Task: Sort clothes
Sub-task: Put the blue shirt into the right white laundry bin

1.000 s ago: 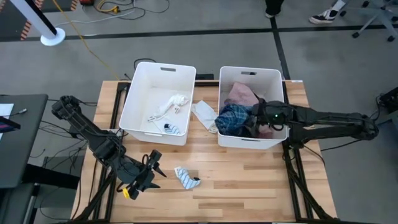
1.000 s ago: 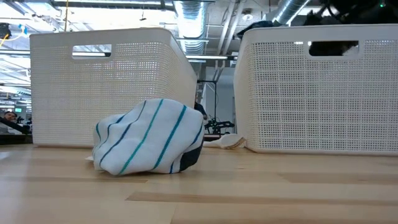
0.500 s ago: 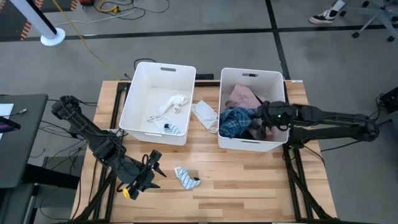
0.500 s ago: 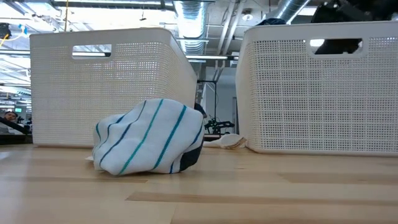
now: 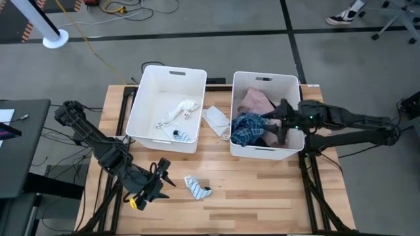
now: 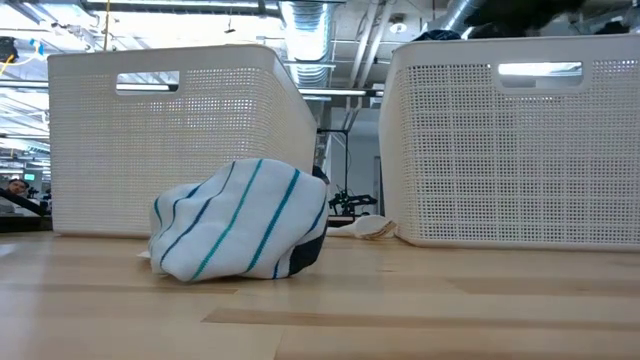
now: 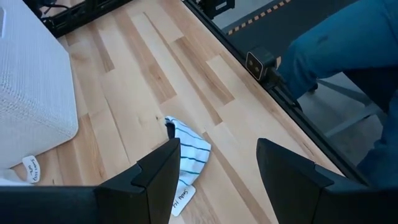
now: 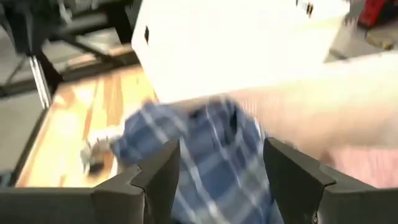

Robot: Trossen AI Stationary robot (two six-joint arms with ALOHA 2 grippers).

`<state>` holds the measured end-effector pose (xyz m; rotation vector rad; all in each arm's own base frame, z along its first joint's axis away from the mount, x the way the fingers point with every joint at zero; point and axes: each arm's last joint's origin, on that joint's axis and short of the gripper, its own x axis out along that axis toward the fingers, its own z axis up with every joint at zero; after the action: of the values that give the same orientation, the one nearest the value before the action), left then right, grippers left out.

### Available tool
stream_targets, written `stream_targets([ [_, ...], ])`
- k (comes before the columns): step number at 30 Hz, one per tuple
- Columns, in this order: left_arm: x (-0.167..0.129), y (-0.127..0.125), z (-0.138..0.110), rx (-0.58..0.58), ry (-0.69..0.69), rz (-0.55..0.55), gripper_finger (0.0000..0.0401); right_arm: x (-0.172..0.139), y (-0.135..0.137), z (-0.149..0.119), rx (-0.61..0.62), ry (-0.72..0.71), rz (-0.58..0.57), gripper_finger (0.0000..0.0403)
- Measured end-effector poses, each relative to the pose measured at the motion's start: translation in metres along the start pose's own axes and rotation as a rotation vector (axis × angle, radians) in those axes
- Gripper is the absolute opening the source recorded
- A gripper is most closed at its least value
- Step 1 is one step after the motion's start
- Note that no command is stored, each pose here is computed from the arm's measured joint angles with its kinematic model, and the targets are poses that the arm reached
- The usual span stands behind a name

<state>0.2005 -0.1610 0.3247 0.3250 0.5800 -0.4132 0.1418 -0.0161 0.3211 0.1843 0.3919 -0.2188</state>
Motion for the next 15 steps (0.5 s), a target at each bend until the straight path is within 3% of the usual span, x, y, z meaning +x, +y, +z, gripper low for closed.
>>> stream_targets([
  [6, 0.000, 0.000, 0.001, 0.008, -0.009, 0.011, 0.0206, 0.036, -0.002, 0.004, -0.016, 0.030, -0.058, 0.0235],
  [15, 0.000, 0.000, 0.001, -0.012, -0.007, 0.013, 0.0206, 0.095, -0.017, -0.031, 0.007, 0.408, -0.160, 0.0219],
])
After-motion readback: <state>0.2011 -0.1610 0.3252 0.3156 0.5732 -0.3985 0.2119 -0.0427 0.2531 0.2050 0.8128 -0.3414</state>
